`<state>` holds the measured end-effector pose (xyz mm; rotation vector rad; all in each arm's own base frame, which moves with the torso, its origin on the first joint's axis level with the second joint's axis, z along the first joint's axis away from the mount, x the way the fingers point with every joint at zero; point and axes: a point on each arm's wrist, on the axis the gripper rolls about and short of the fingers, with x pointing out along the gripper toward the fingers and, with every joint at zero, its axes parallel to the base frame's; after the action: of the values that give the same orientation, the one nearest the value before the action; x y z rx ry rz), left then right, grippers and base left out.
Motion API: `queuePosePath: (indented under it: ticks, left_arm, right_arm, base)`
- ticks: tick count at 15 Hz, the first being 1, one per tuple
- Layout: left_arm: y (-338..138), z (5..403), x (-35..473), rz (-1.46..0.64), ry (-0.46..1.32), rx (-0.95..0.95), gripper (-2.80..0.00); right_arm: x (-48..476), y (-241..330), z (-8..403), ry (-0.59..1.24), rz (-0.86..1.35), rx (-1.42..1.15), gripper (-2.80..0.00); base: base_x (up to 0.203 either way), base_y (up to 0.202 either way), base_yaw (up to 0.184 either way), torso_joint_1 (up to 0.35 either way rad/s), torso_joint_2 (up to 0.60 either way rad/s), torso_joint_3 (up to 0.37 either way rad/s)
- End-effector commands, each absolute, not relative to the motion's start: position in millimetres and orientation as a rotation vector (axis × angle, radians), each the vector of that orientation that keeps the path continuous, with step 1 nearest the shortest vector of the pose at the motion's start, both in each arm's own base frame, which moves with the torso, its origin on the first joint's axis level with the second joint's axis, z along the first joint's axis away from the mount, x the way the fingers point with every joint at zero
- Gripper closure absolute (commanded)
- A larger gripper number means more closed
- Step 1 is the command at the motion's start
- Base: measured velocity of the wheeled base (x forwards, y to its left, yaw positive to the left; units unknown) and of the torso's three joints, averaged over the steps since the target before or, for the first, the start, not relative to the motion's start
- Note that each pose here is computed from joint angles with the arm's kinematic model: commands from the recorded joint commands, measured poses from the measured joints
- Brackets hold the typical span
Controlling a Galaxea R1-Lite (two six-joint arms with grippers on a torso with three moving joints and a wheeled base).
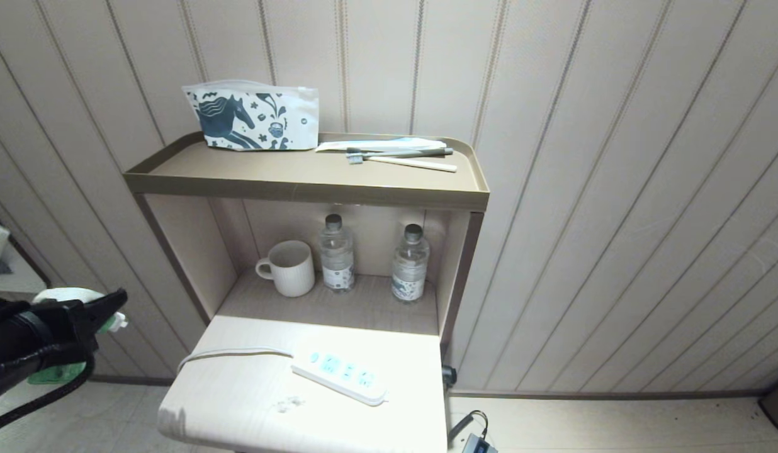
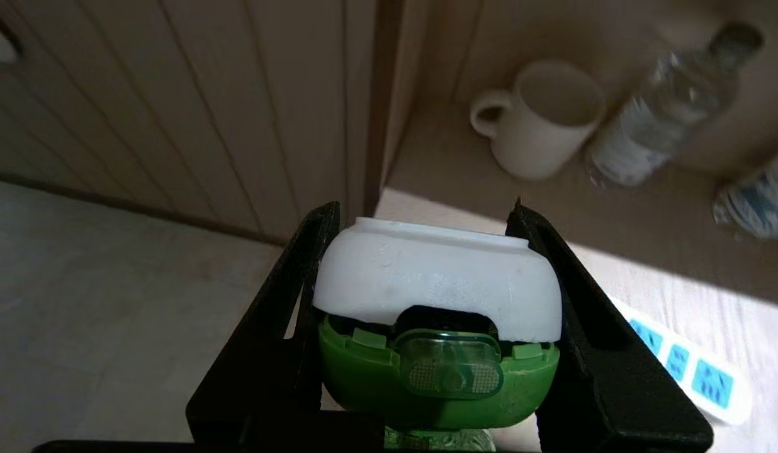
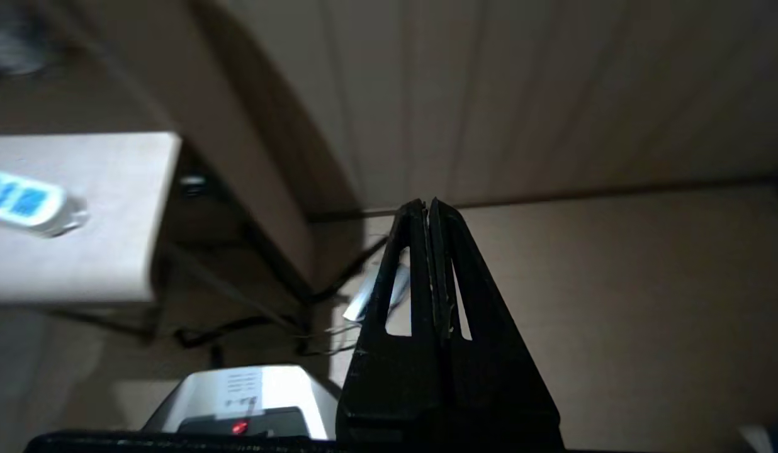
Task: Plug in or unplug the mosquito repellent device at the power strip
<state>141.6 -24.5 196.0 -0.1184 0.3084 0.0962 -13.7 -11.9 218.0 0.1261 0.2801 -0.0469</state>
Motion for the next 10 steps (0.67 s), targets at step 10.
queuePosePath:
  ticks: [10]
  left_arm:
    - [-22.3, 171.0, 132.5, 0.134, 0.336, -0.110, 0.00]
  right_arm:
    - [-29.3, -10.8, 133.6, 0.259, -0.636, 0.075, 0.00]
  base:
    - [0.000, 0.000, 0.000, 0.000, 0.00, 0.000]
